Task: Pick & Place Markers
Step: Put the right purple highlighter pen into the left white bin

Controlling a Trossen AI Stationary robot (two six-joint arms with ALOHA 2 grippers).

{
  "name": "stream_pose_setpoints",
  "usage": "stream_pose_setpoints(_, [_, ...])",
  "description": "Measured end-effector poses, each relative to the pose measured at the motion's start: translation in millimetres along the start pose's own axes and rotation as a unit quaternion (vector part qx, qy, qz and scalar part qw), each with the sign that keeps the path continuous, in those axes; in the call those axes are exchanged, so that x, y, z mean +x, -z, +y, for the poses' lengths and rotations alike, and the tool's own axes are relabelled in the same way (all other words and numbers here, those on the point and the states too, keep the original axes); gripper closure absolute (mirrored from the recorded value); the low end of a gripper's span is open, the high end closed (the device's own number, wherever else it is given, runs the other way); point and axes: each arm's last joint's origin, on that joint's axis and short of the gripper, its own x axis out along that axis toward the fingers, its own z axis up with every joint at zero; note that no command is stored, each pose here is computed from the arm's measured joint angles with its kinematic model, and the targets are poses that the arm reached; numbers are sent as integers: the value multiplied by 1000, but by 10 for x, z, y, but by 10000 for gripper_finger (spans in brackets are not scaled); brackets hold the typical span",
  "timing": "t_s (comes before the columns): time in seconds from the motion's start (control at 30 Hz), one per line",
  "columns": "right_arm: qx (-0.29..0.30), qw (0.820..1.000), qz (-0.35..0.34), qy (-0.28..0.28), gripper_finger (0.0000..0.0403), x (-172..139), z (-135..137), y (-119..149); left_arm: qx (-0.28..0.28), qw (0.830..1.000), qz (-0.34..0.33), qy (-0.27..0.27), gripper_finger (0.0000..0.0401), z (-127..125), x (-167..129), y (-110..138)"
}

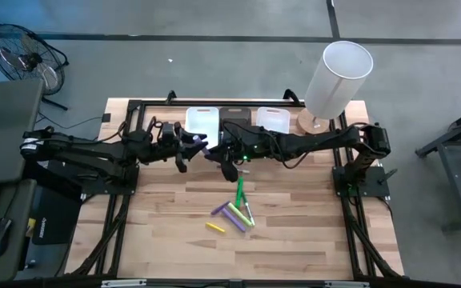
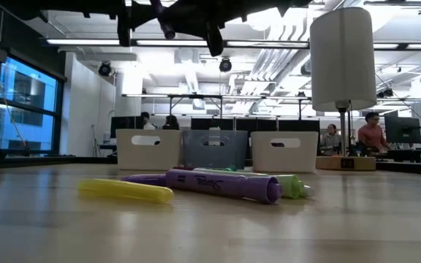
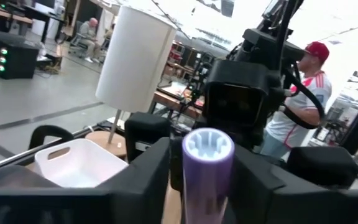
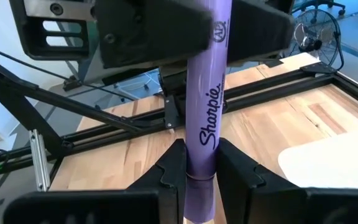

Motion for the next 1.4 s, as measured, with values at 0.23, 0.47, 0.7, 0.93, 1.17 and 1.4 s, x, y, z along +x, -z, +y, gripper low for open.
stream_pose_setpoints(0.23, [-2, 1000, 1, 2, 347, 0, -2, 3, 5, 1000, -1, 0, 341, -1, -1, -1])
stream_pose_setpoints(0.47, [-2, 1000, 1, 2, 347, 0, 1, 3, 7, 1000, -1, 0, 341, -1, -1, -2])
stream_pose_setpoints(0.7, [14, 1000, 2, 2, 297, 1, 0, 7, 15, 1000, 1, 3, 341, -2, -1, 0])
stream_pose_setpoints(0.93, [26, 1000, 14, 7, 178, -26, -2, 11, 14, 1000, 1, 4, 341, -3, -2, -1])
stream_pose_setpoints(1.17, [-2, 997, 49, 59, 156, -309, 11, -107, 28, 1000, -7, -9, 341, 3, -14, -20])
stream_pose_setpoints(1.4, [-3, 982, 116, 148, 154, -736, 30, -166, 19, 995, -10, -95, 341, 69, -23, 11])
